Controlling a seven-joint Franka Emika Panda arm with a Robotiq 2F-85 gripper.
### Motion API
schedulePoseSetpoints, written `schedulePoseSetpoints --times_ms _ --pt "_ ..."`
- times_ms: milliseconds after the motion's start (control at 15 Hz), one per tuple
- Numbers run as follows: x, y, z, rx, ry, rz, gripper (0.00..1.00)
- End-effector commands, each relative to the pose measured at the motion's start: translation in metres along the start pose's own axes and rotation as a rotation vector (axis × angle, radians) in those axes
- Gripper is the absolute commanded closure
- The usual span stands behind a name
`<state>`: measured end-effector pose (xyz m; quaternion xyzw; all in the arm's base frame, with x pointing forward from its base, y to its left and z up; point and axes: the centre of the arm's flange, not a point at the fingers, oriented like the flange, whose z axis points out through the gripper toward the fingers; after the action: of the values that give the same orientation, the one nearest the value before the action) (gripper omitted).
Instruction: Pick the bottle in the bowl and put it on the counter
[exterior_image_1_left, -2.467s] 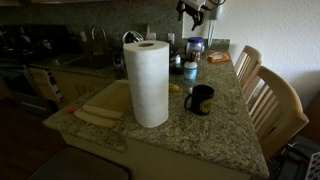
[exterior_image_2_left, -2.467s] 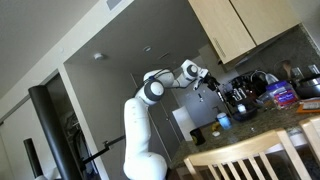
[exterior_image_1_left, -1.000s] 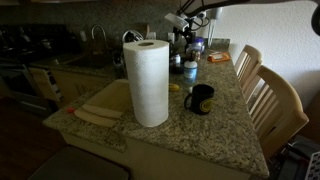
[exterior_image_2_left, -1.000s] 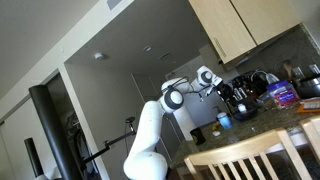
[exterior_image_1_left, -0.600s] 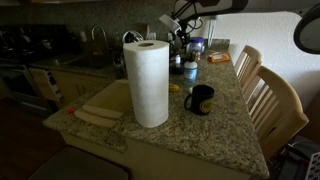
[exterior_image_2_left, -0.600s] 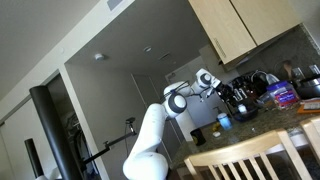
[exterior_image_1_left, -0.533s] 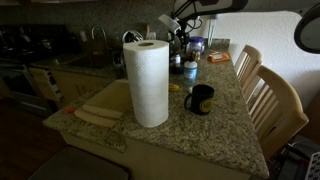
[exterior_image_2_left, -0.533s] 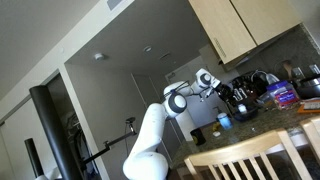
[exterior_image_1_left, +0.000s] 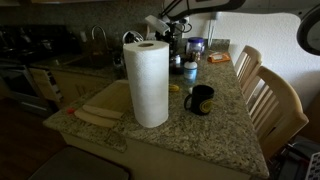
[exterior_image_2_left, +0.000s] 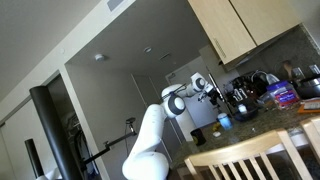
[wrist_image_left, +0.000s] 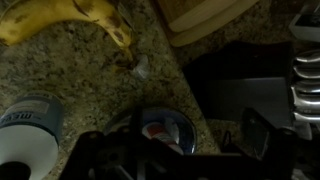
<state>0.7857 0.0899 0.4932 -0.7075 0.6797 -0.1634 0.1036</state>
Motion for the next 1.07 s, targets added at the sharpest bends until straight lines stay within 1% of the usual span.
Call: schedulePoseSetpoints --times_ms 0,333,400,467,533,600,800,867,933,1000 --pt "0.019 -0.027 0.013 0.064 0.116 0.147 0.0" --pt "0.061 -0.049 0.012 0.115 0.266 0.366 0.0" --pt "0.067 -0.051 0.011 0.103 0.304 0.404 0.0" --pt "0.073 -0.051 0.014 0.052 0.297 0.388 0.0" --pt "0.077 -0.049 0.015 -0.018 0.262 0.369 0.0" --pt "0.082 -0.045 0.017 -0.076 0.192 0.328 0.0" --pt "0.09 -0.036 0.013 -0.163 0.049 0.305 0.0" --pt "0.095 -0.034 0.012 -0.195 0.014 0.313 0.0" --pt "0.099 -0.031 0.008 -0.211 -0.009 0.324 0.0" --pt "0.104 -0.027 0.006 -0.23 -0.008 0.34 0.0"
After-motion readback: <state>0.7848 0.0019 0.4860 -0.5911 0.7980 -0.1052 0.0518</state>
